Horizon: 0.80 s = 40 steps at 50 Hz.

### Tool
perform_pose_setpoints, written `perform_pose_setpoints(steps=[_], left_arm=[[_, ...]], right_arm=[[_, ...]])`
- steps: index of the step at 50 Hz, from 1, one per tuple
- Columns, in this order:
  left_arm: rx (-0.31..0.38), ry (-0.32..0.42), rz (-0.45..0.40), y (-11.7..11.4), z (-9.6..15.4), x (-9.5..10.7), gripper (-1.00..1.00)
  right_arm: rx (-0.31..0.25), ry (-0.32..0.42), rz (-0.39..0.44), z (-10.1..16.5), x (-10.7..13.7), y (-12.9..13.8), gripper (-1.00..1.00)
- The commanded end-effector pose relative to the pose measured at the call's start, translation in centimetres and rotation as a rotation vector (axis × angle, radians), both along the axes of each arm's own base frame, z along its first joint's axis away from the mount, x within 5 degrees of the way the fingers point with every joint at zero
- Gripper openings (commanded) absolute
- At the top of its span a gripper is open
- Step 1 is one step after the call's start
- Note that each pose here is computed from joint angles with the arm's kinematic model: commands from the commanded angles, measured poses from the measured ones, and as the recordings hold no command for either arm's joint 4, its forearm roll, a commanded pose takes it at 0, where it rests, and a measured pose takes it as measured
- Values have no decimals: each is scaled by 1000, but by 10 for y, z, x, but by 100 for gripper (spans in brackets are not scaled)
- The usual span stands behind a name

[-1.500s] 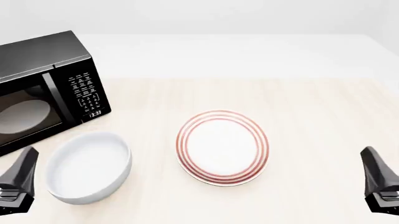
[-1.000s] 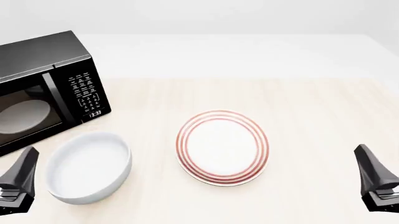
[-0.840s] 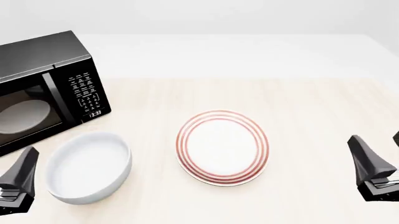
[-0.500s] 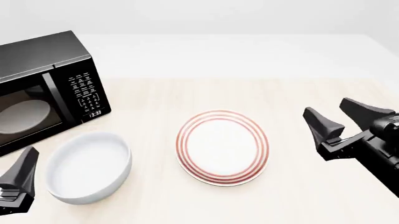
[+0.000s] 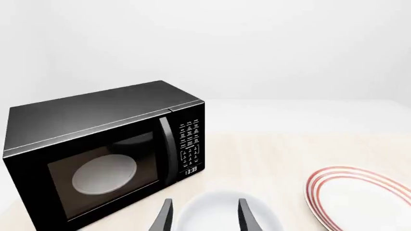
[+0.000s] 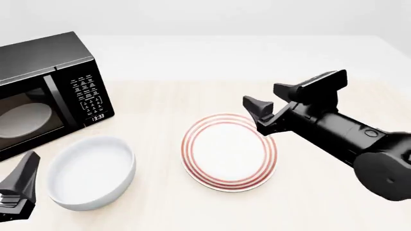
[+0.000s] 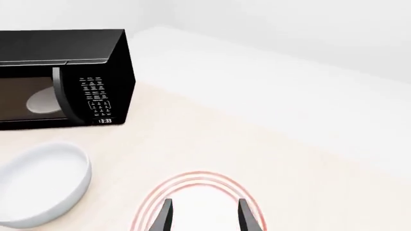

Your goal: Put the white bowl to the right of the plate.

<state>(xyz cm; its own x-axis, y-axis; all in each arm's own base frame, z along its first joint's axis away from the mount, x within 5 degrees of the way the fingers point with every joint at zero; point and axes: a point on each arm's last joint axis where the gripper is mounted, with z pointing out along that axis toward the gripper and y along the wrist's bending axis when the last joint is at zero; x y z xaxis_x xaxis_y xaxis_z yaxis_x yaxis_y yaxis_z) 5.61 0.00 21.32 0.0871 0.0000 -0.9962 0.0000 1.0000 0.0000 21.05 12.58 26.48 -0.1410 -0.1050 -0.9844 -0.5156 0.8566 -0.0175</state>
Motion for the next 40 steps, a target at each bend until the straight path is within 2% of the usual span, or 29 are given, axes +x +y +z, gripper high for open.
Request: perform_pose_setpoints(steps=[1,3,5,10,17,35,40], left_arm=[[0,0,0,0,0,0,100],[0,0,0,0,0,0,100],[0,0,0,0,0,0,100],[0,0,0,0,0,0,100],[0,0,0,0,0,0,100],[0,0,0,0,0,0,100],[0,0,0,0,0,0,100]], right_arm=[[-17,28,88,-1,23,43,100],[-55,19,94,-1,29,47,100],[-34,34,102,-1,31,54,100],[-35,42,122,-5,39,68,100],[-66,54,175,-8,47,96,100],[-59,80,231,-14,56,132,100],[-92,103,250,-20,60,145,100]])
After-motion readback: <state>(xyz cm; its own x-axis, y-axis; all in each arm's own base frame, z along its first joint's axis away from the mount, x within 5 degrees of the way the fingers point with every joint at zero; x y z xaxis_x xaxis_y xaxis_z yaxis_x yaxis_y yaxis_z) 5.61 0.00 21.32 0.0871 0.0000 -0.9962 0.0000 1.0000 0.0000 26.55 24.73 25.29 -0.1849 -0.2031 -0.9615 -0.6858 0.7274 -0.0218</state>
